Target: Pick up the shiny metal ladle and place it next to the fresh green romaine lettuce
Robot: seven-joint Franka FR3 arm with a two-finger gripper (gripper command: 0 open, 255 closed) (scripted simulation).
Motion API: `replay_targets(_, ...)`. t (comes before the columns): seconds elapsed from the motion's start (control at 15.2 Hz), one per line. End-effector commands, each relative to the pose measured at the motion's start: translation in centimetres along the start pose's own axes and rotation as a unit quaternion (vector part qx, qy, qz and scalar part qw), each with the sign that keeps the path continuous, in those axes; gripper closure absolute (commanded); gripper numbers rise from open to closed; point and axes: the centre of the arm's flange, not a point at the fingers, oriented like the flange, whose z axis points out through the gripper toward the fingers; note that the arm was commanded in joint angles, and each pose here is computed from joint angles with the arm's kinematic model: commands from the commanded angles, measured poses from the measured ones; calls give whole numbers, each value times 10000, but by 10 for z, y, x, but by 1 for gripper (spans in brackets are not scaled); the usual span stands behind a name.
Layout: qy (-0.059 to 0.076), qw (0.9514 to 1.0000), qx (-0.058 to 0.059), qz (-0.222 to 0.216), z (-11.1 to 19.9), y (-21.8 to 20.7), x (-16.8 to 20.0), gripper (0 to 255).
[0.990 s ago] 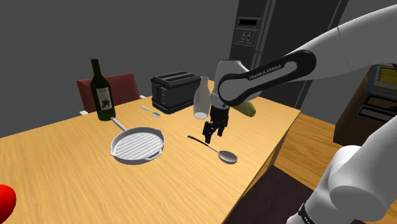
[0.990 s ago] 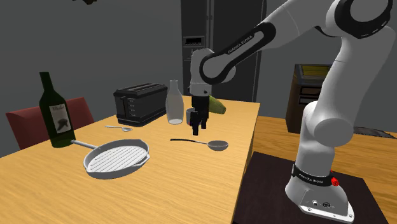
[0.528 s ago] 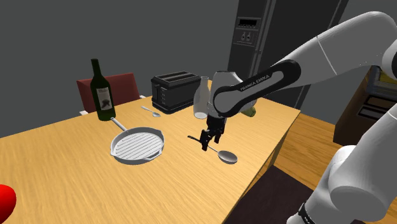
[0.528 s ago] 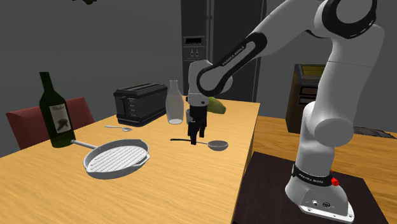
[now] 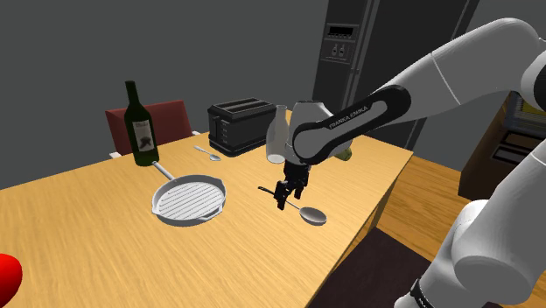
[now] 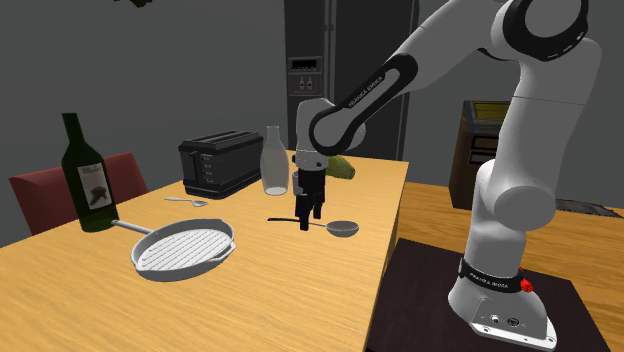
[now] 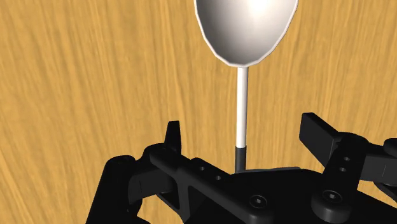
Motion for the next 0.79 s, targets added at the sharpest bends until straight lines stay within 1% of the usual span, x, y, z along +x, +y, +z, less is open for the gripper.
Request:
replay_targets(0.0, 0, 10000, 0, 0, 0, 0, 0, 0)
replay_targets(0.07, 0, 10000, 0, 0, 0, 0, 0, 255)
replay_targets(0.66, 0, 10000, 0, 0, 0, 0, 0, 255)
replay_targets(0.73, 0, 10000, 0, 0, -5, -1, 0, 255)
